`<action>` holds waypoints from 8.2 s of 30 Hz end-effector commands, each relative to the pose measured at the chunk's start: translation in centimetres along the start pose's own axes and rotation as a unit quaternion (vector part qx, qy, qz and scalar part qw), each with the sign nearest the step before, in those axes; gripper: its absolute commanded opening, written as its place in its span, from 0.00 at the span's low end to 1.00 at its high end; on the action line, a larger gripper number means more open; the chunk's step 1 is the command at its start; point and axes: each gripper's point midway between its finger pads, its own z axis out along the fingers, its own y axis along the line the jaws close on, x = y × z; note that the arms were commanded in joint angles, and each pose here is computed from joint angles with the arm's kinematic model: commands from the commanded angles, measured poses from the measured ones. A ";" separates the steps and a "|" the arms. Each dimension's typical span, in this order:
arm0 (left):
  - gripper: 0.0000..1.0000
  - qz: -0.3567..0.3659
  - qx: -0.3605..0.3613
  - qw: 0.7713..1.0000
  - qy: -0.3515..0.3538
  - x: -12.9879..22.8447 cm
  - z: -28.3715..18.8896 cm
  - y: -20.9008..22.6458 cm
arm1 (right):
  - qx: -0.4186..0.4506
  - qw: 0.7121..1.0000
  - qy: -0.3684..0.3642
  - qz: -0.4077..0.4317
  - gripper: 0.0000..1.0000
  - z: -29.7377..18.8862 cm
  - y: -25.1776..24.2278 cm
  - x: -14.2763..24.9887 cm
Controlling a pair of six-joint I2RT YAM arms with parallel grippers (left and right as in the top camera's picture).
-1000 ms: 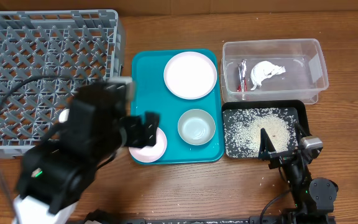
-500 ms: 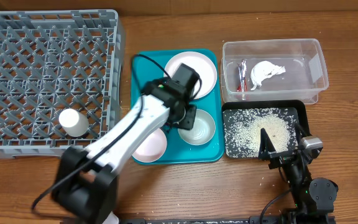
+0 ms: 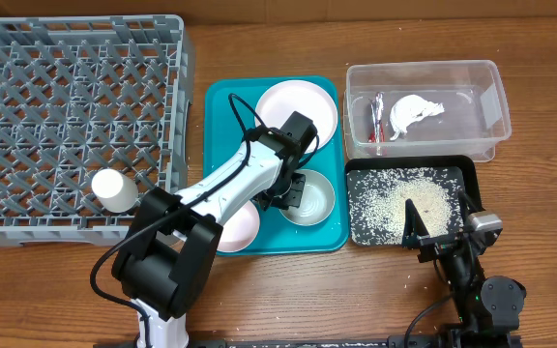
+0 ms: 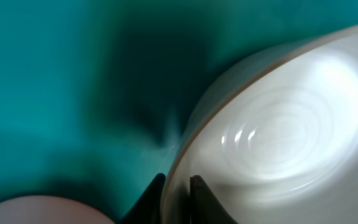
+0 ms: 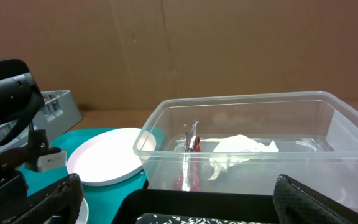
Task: Sort waste into correct bins and load items into the dishwasher
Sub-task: 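Reach the left gripper to the pale green bowl on the teal tray, then grip the green bowl rim with the left gripper and lift it, then set the green bowl upright in the rack's back right corner, then move the left gripper to the pink-rimmed bowl on the tray, then grip the pink bowl rim with the left gripper and lift it, then place the pink bowl on its side in the rack's back left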
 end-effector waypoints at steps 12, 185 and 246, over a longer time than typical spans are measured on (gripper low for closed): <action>0.04 -0.012 -0.006 1.000 -0.019 -1.9 -2.2 0.4 | 0.003 1.000 -0.003 -0.002 1.00 0.0 -0.2 0.1; 0.04 -0.221 -0.350 0.884 -0.217 0.6 -28.0 21.1 | 0.003 1.000 -0.003 -0.003 1.00 0.0 -0.2 0.1; 0.13 -0.270 -0.481 0.832 -0.055 -5.2 -13.0 33.1 | 0.003 1.000 -0.003 -0.002 1.00 0.0 -0.2 0.1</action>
